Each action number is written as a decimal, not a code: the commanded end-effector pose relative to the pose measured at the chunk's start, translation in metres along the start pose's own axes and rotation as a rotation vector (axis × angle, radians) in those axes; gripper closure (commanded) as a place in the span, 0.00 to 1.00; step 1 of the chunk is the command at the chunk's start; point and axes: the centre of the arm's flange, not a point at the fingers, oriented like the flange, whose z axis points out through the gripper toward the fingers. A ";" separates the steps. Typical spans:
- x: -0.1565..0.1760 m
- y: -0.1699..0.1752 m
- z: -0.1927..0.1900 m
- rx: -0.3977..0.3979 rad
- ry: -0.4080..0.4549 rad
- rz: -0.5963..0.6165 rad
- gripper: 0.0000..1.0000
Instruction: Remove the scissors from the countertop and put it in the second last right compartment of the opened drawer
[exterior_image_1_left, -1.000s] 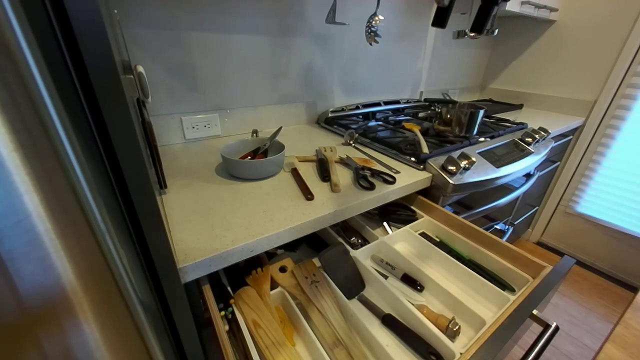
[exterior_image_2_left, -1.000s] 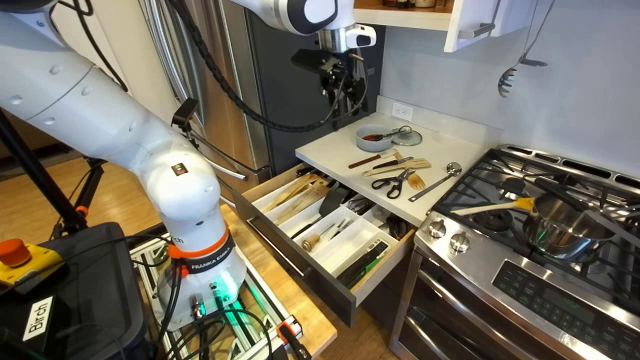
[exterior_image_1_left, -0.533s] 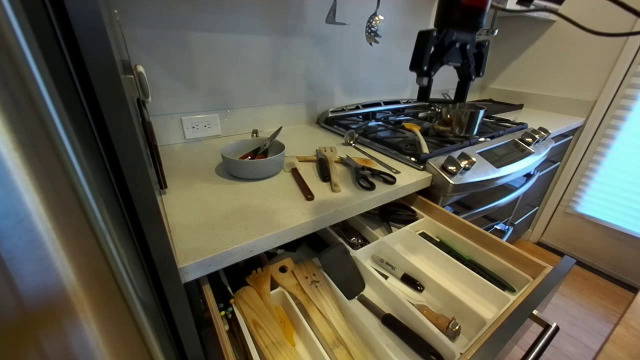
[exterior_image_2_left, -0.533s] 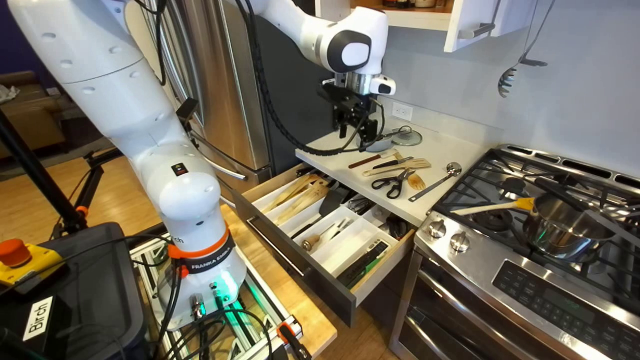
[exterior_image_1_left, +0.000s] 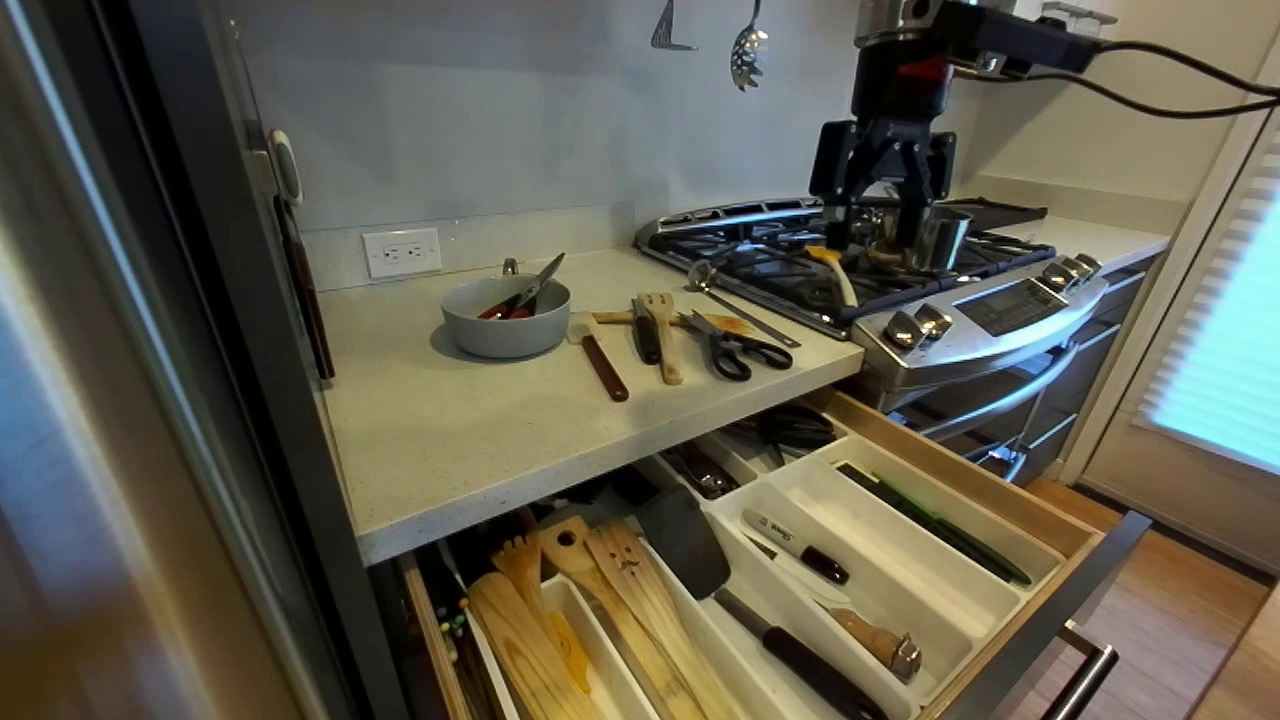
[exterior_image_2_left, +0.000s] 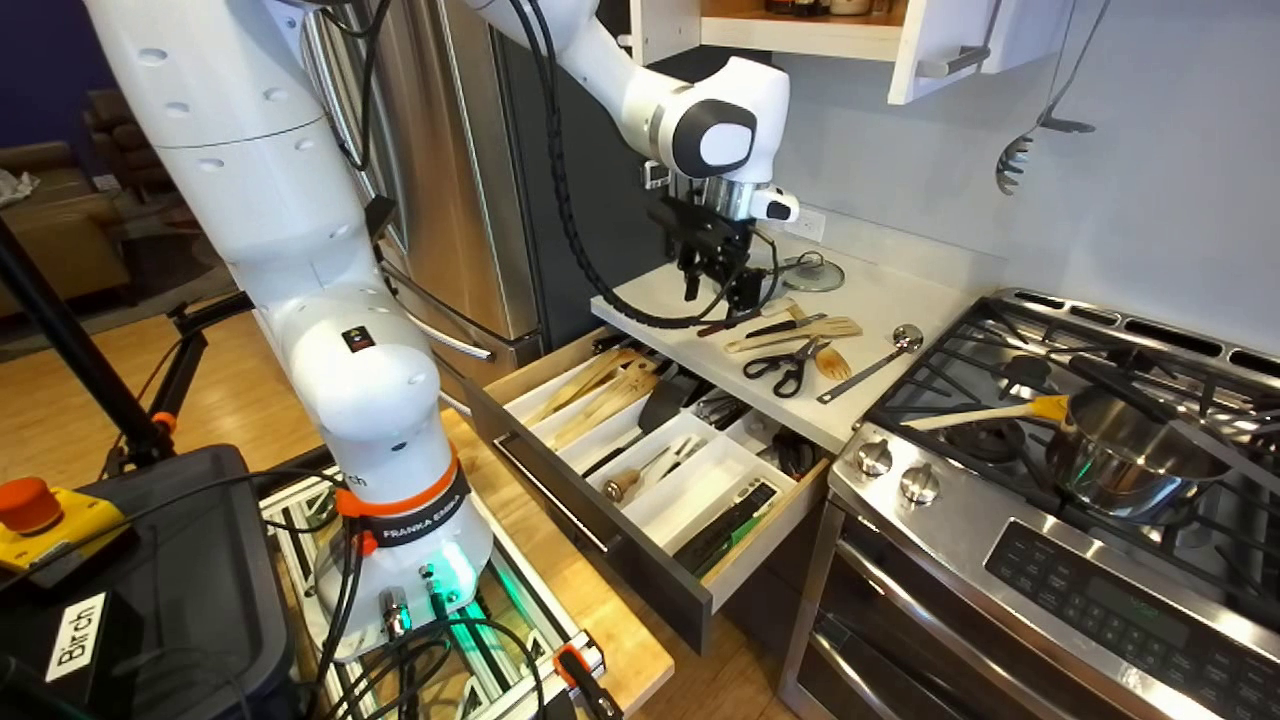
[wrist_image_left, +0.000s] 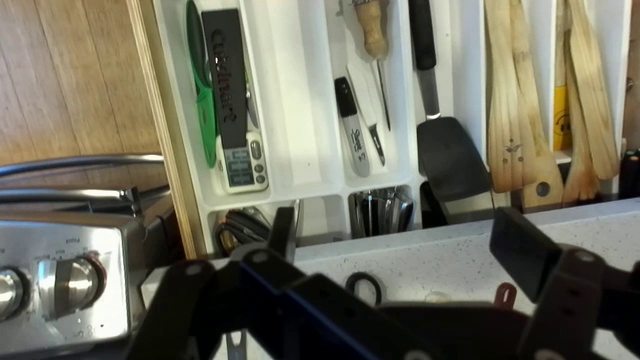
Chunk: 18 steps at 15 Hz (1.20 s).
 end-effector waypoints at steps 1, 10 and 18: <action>0.047 0.010 0.015 -0.087 0.033 -0.141 0.00; 0.099 0.036 0.054 -0.074 -0.006 -0.278 0.00; 0.118 0.039 0.108 -0.074 0.036 -0.324 0.00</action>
